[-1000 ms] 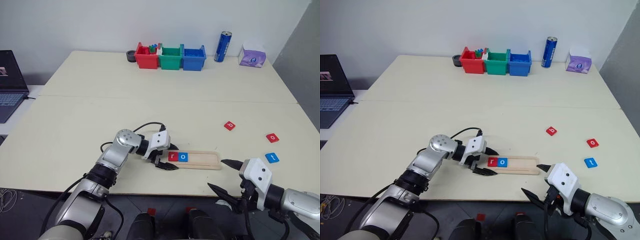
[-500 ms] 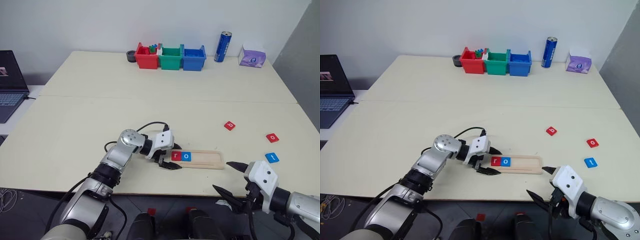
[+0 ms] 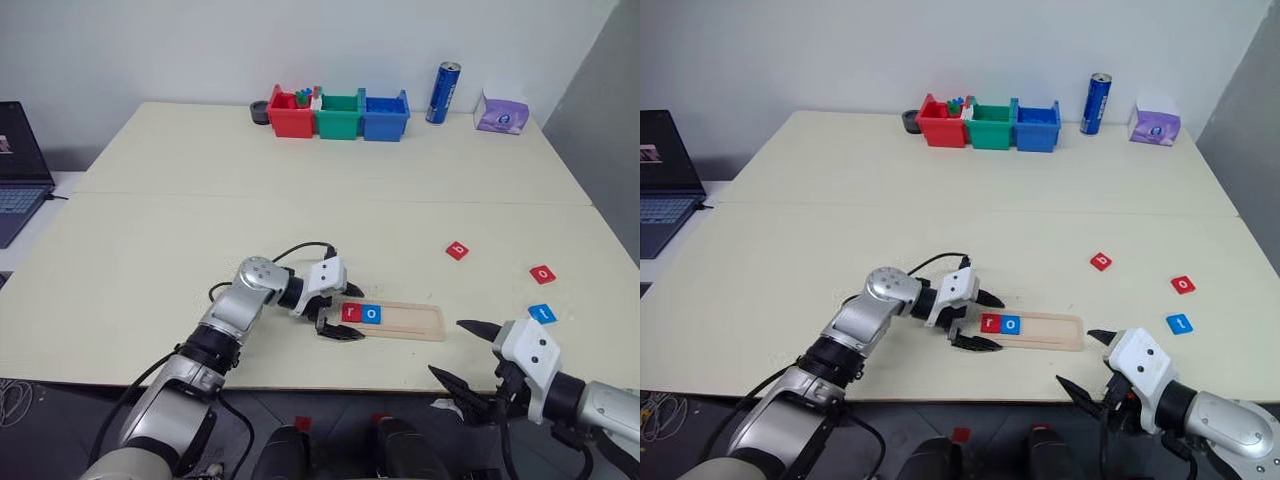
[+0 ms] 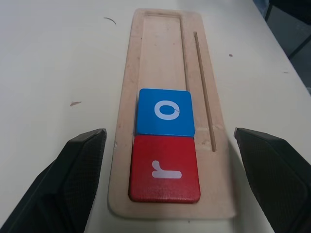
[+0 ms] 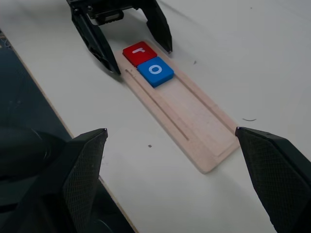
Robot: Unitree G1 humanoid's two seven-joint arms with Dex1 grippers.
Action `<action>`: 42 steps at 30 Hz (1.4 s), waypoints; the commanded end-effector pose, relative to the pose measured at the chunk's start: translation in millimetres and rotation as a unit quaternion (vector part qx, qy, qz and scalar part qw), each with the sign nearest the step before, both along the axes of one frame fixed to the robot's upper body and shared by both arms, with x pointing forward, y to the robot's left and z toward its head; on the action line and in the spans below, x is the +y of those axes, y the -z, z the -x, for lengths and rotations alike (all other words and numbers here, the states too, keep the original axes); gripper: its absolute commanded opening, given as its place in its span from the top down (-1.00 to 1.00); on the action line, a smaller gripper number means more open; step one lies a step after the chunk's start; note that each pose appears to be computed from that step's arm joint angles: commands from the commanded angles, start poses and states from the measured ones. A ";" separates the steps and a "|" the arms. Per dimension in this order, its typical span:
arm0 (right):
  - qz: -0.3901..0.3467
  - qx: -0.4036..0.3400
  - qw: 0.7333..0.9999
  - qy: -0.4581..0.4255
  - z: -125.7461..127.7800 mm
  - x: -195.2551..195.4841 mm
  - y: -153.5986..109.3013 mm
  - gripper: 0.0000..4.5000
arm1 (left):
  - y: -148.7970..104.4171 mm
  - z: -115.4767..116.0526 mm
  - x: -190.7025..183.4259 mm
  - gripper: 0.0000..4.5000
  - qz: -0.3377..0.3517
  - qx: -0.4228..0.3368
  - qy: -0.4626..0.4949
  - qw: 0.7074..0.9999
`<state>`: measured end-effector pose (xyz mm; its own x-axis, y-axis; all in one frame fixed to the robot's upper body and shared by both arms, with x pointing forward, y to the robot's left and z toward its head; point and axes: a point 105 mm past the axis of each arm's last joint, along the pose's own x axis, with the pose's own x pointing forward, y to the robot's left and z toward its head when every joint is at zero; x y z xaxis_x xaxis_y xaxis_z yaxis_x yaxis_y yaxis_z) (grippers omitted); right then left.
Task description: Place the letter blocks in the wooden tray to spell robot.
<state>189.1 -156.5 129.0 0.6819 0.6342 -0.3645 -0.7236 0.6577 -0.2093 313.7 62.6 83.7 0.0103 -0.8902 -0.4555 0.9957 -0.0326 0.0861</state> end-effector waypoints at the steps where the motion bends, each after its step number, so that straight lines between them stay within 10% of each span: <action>1: -0.038 -0.031 0.999 0.019 -10.7 -7.5 -19.6 -1.00 | -29.2 -7.9 10.9 -0.98 0.048 -0.027 -0.028 0.998; 21: -0.042 -0.007 0.982 0.184 -180.3 -60.0 -5.4 -1.00 | -54.6 31.9 70.6 -0.98 0.107 -0.016 -0.082 0.991; 31: -0.040 0.045 0.981 0.183 -206.4 -67.2 23.4 -1.00 | -42.3 41.1 82.9 -0.98 0.094 -0.023 -0.091 0.991; 42: -0.015 0.047 0.977 0.206 -205.6 -79.0 25.6 0.35 | -32.4 44.0 84.6 -1.00 0.076 -0.026 -0.084 0.993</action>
<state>395.6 -228.1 96.4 0.8334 0.3461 -0.4309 -0.4277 0.8977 -0.1061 271.0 146.6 113.7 0.1895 -0.9346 -0.3011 0.9808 0.1661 0.1018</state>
